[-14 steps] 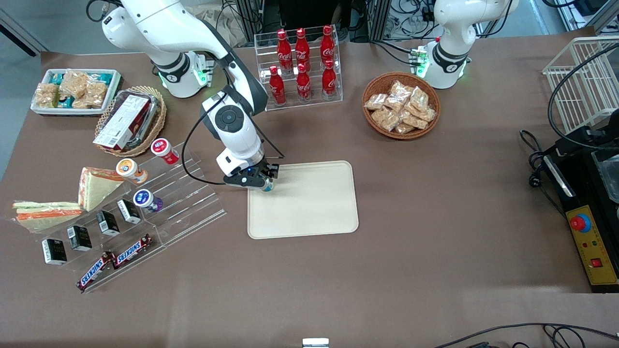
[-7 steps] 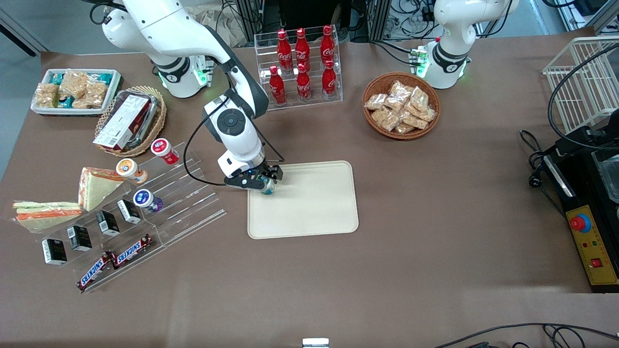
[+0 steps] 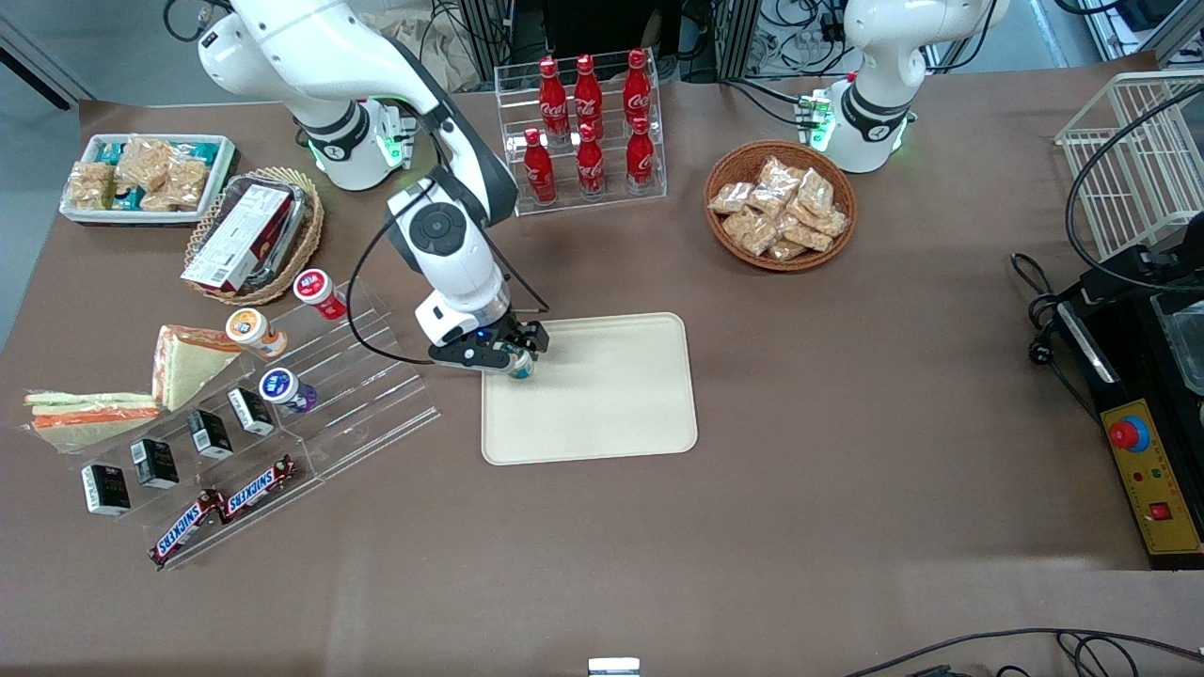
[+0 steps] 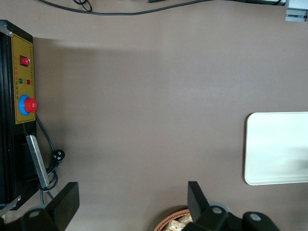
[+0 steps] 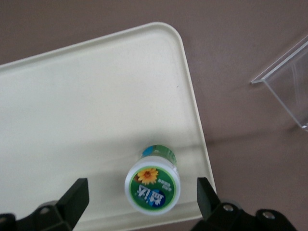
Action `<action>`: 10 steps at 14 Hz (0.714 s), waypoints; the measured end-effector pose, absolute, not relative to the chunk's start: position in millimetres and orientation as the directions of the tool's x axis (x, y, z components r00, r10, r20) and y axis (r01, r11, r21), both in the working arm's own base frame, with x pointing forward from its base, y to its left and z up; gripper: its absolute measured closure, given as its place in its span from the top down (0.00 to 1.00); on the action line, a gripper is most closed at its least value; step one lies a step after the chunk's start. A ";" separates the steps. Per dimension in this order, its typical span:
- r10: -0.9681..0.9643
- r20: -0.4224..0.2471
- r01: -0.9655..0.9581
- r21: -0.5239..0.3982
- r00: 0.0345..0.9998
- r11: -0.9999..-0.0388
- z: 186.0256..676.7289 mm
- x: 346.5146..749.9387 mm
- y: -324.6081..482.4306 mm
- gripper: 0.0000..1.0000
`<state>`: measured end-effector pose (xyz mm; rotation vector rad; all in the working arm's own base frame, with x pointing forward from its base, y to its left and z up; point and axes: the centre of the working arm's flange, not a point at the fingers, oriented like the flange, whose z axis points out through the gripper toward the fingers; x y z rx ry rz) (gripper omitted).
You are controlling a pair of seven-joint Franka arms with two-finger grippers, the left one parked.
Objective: Place green gum on tray
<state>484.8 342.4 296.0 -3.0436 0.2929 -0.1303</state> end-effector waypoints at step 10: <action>-0.162 0.062 -0.161 -0.026 0.985 -0.987 582.7 520.4 278.2 1.00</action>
